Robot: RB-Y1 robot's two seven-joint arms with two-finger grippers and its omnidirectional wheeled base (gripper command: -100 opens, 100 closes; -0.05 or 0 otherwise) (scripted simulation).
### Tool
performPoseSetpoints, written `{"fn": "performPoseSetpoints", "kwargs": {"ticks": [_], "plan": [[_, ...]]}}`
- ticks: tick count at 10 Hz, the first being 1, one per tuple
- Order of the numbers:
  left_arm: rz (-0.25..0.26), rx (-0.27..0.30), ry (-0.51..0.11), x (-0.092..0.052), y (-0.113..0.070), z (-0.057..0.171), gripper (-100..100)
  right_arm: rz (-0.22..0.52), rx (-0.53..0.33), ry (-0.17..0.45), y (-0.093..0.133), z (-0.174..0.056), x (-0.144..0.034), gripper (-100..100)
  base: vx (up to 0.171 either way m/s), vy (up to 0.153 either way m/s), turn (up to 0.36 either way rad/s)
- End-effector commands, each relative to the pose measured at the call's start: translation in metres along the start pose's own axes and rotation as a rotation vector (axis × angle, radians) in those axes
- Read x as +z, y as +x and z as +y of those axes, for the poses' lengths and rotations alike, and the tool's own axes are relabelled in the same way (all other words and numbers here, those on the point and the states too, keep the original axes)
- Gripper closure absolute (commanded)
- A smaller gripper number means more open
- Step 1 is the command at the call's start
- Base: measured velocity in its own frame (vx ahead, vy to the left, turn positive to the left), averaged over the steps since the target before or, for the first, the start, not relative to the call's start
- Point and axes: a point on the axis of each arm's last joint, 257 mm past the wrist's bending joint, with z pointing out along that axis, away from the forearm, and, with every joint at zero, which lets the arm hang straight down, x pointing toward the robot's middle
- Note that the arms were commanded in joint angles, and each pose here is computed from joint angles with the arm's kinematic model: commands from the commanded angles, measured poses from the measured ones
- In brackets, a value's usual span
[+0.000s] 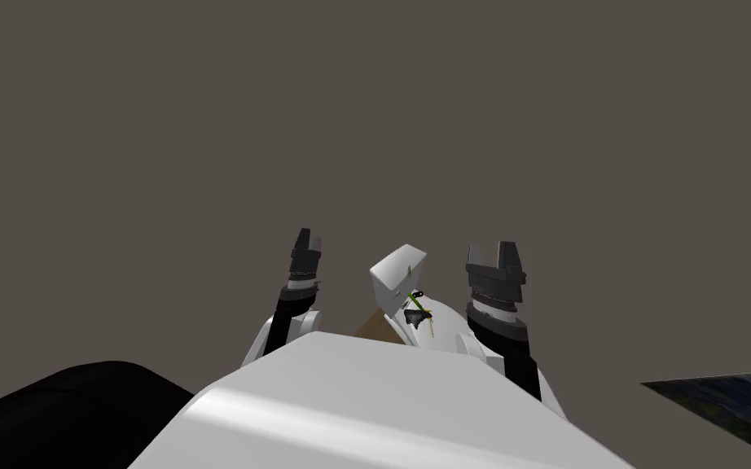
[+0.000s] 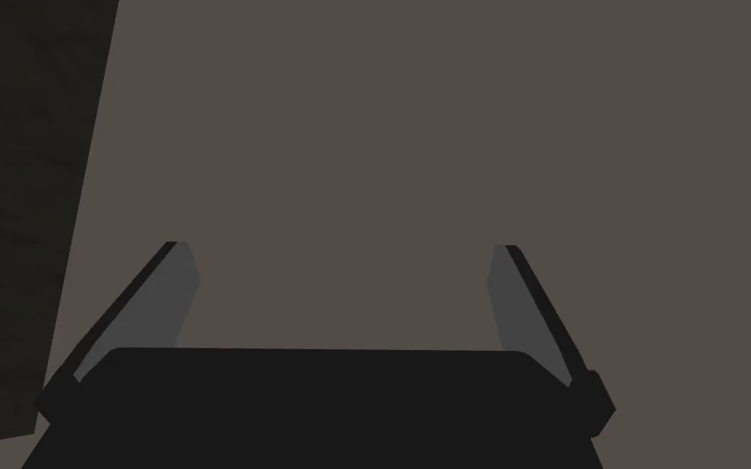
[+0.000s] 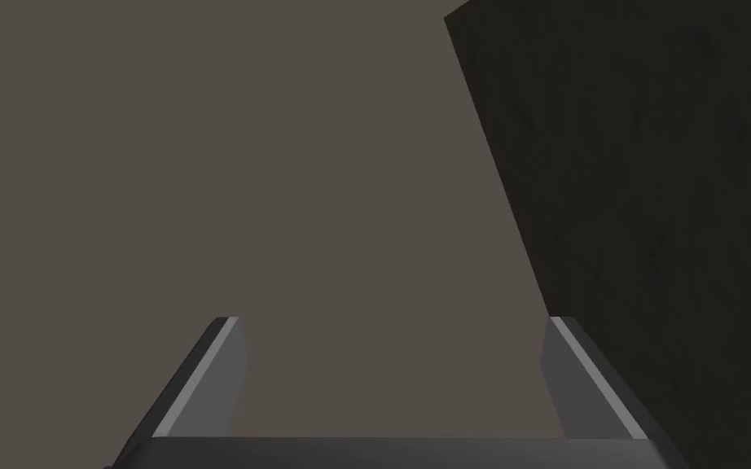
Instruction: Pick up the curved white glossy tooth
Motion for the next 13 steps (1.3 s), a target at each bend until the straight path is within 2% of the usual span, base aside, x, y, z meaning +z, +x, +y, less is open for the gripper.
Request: {"fn": "performPoseSetpoints", "kwargs": {"ticks": [1, 4, 7, 8, 10, 11, 12, 13], "plan": [[0.0, 0.0, 0.0, 0.0, 0.0, 0.0, 0, 0.037, -0.032, 0.015, 0.004, -0.007, -0.002, -100, -0.009, 0.004, 0.059], [0.0, 0.0, 0.0, 0.0, 0.0, 0.0, 0, 0.128, -0.153, 0.07, 0.01, -0.033, -0.01, -100, -0.036, 0.003, 0.112], [0.0, 0.0, 0.0, 0.0, 0.0, 0.0, 0, 0.228, -0.343, 0.152, 0.008, -0.075, -0.024, -100, -0.052, 0.009, 0.181], [0.0, 0.0, 0.0, 0.0, 0.0, 0.0, 0, 0.228, -0.348, 0.152, 0.008, -0.075, -0.024, -100, -0.044, 0.012, 0.062], [0.0, 0.0, 0.0, 0.0, 0.0, 0.0, 0, 0.298, -0.498, 0.215, -0.001, -0.108, -0.037, -100, -0.054, 0.01, 0.205], [0.0, 0.0, 0.0, 0.0, 0.0, 0.0, 0, 0.3, -0.513, 0.214, -0.001, -0.109, -0.038, -100, -0.043, 0.003, 0.087], [0.0, 0.0, 0.0, 0.0, 0.0, 0.0, 0, 0.336, -0.596, 0.248, -0.009, -0.127, -0.045, -100, -0.046, 0.011, 0.149], [0.0, 0.0, 0.0, 0.0, 0.0, 0.0, 0, 0.337, -0.604, 0.247, -0.009, -0.127, -0.045, -100, -0.035, 0.007, 0.1]]}}
